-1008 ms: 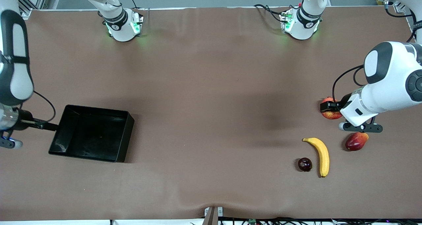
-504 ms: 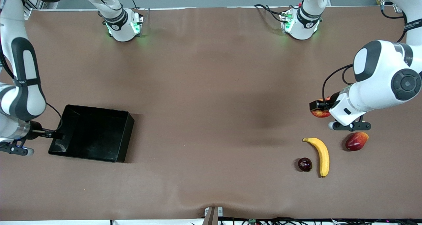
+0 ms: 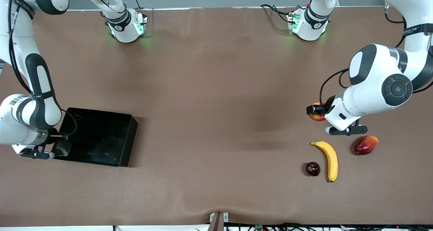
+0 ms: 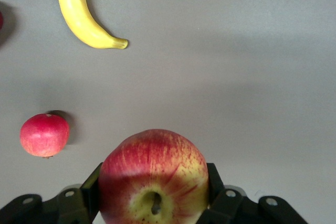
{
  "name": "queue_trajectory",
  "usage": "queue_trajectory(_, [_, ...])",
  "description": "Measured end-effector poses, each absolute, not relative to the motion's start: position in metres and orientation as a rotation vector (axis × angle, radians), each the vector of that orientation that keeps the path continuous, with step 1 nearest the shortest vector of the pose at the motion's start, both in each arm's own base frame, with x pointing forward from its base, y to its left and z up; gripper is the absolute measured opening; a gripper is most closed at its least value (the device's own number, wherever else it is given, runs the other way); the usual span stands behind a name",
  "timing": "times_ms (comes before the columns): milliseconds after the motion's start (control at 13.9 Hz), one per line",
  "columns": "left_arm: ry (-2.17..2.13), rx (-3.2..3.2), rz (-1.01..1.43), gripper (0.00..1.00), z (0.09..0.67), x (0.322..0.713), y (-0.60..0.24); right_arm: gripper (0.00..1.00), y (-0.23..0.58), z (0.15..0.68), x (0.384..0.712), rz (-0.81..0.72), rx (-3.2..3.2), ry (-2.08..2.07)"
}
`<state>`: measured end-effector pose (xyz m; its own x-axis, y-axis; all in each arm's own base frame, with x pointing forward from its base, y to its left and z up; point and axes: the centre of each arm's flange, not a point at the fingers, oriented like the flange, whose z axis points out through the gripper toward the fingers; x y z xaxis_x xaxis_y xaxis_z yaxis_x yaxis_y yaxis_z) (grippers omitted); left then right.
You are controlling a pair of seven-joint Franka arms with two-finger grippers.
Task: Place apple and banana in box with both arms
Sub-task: 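Push the black tray toward the apple with the right gripper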
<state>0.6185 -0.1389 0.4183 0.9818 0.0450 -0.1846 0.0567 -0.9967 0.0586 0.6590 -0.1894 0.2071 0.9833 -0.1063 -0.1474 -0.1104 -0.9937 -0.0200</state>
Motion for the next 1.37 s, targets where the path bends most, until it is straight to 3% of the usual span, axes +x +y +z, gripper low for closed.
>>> queue_trajectory(432, [0.08, 3.056, -0.312, 0.77, 0.403, 0.624, -0.144, 0.09, -0.176, 0.222, 0.669, 0.174, -3.092, -0.022])
queue_trajectory(504, [0.094, 3.054, -0.302, 0.77, 0.405, 0.626, -0.144, 0.03, -0.162, 0.232, 0.677, 0.135, -3.081, -0.06])
queue_trajectory(936, [0.117, 3.052, -0.311, 0.77, 0.4, 0.629, -0.155, 0.03, -0.001, 0.298, 0.702, 0.008, -2.939, -0.326])
queue_trajectory(1368, [0.12, 3.05, -0.308, 0.77, 0.4, 0.631, -0.154, 0.03, 0.207, 0.308, 0.671, 0.104, -2.916, -0.103])
